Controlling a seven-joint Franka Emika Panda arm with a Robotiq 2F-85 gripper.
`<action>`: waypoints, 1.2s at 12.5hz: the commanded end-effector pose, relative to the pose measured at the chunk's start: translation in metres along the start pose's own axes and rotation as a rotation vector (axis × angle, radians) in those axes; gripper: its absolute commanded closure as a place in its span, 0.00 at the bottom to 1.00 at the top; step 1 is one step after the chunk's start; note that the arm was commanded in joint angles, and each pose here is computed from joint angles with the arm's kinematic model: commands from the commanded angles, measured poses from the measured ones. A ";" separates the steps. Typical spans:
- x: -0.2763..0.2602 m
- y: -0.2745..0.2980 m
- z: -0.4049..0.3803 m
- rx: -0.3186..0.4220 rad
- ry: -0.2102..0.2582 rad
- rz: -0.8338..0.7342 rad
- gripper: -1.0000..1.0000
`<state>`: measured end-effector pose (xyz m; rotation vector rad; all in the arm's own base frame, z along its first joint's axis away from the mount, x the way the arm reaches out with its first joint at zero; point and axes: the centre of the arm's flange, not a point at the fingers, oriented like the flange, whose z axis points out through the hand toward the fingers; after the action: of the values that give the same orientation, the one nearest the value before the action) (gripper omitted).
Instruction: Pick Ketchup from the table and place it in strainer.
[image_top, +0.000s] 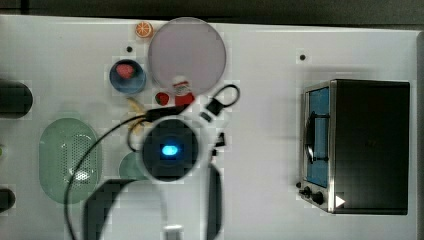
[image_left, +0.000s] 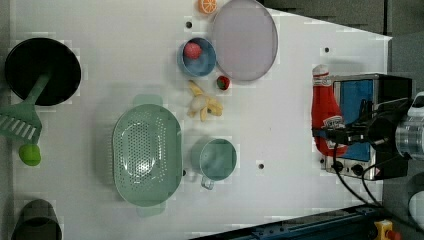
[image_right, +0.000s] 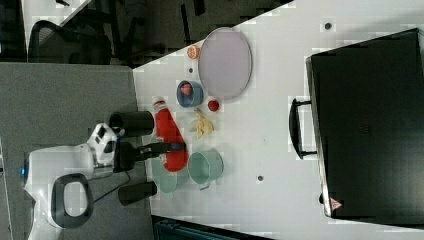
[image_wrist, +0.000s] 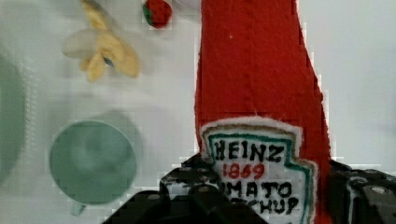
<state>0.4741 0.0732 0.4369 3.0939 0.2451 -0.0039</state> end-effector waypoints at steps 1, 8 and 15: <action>-0.005 -0.080 0.024 -0.020 -0.056 0.088 0.40; -0.002 -0.230 0.049 0.057 -0.034 0.140 0.40; -0.021 -0.323 0.118 0.209 -0.089 0.268 0.40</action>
<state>0.4043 0.3733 0.3010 3.2918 -0.0502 -0.1665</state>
